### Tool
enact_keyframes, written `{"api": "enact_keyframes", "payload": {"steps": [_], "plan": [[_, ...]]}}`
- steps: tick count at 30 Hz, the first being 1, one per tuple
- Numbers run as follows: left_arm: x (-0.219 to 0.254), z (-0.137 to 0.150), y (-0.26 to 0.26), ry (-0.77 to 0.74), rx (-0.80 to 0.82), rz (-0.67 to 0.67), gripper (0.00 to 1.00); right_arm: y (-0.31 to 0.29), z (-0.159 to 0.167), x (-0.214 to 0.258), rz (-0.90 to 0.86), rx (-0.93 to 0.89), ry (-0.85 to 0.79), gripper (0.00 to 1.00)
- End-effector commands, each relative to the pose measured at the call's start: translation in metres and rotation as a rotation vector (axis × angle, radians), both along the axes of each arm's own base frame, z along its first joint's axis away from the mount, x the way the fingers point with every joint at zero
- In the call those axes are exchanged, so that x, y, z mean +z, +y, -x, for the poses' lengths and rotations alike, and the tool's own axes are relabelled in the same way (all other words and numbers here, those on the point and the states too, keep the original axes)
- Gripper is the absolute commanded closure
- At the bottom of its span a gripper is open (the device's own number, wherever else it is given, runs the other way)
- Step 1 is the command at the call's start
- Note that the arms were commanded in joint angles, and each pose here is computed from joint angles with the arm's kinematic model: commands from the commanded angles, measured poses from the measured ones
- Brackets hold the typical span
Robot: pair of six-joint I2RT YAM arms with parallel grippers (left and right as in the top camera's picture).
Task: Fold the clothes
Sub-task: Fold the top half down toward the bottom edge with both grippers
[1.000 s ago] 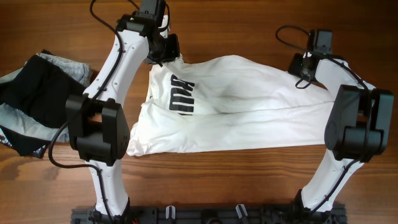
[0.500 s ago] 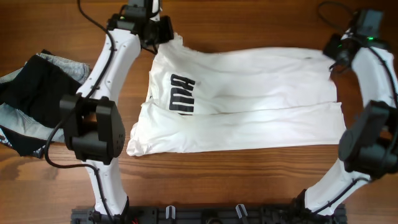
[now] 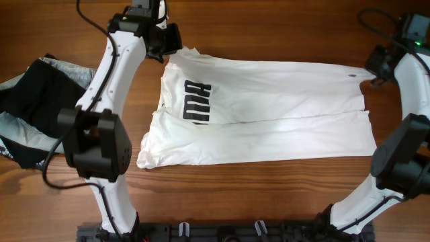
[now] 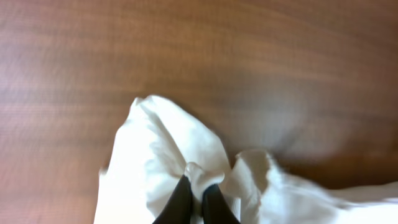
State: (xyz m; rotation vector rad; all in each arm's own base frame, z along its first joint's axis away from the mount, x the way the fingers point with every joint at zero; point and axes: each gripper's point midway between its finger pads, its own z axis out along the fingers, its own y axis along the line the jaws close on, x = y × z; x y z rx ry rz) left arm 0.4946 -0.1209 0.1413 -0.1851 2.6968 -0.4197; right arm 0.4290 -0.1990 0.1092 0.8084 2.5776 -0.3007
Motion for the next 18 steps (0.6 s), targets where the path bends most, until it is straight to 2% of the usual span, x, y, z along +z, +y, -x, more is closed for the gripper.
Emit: {"api": "enact_keyframes", "payload": {"steps": [1,5,18], "plan": [[0.04,0.03,0.004,0.007,0.002,0.013,0.96,-0.027,0.024,0.0,0.026,-0.062,0.055,0.96],[0.047,0.065,0.011,0.103,0.002,-0.004,0.96,-0.029,0.036,-0.003,0.012,-0.066,0.096,0.96],[0.034,0.145,0.024,0.427,0.003,-0.062,0.96,-0.03,0.067,-0.01,0.0,-0.082,0.223,0.95]]}}
